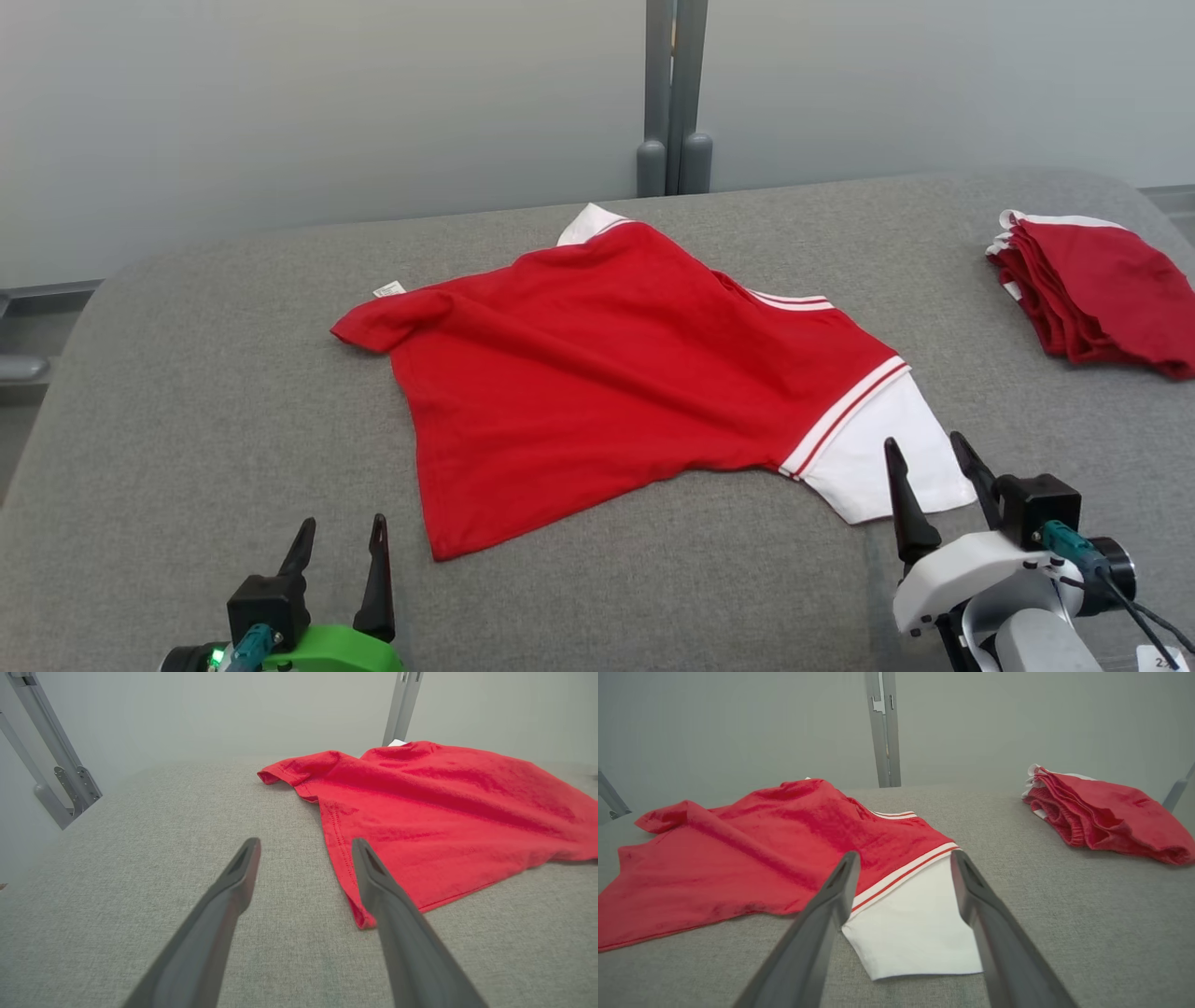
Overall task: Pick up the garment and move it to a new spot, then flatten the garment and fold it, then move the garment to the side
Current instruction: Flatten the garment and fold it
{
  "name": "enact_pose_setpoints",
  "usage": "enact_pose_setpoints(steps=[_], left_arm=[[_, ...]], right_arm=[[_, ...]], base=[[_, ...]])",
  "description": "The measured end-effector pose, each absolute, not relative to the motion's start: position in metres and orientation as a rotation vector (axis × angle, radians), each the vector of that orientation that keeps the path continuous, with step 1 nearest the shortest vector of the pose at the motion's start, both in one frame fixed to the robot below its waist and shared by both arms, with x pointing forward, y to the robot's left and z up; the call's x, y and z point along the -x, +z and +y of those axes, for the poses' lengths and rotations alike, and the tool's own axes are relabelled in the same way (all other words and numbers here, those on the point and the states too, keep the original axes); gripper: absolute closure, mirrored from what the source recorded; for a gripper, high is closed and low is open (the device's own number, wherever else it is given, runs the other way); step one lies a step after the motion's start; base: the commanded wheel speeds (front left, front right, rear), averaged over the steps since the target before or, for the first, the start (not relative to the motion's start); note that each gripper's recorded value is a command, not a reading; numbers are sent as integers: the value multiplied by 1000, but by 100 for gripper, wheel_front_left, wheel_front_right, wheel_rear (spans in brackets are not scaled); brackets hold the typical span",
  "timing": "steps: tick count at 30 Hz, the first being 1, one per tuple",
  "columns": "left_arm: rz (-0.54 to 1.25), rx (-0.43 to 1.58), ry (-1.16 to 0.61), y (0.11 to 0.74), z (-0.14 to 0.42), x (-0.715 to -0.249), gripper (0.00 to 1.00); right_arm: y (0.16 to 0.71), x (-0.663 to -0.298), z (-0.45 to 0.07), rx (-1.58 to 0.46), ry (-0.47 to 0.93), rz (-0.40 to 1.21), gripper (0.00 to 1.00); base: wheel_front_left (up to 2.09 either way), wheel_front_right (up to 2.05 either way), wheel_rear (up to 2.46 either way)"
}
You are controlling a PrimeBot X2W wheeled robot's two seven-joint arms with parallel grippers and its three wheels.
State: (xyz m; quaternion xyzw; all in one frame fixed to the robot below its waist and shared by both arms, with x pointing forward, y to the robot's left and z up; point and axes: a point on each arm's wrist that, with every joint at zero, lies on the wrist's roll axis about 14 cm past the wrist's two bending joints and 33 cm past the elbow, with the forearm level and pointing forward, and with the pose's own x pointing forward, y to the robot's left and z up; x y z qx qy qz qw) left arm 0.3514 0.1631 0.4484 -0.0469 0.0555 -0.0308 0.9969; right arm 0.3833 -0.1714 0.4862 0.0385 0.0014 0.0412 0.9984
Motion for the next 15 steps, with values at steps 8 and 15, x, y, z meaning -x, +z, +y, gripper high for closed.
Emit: enact_pose_setpoints(steps=[8,15], left_arm=[[129,112,-91,443,153,-348,0],[135,118,-101,441,148,-347,0]], right_arm=[[475,-380,-150,-62,150,37,0],[476,-380,-143,-64,170,35,0]], base=[[0,0,0],[0,0,0]])
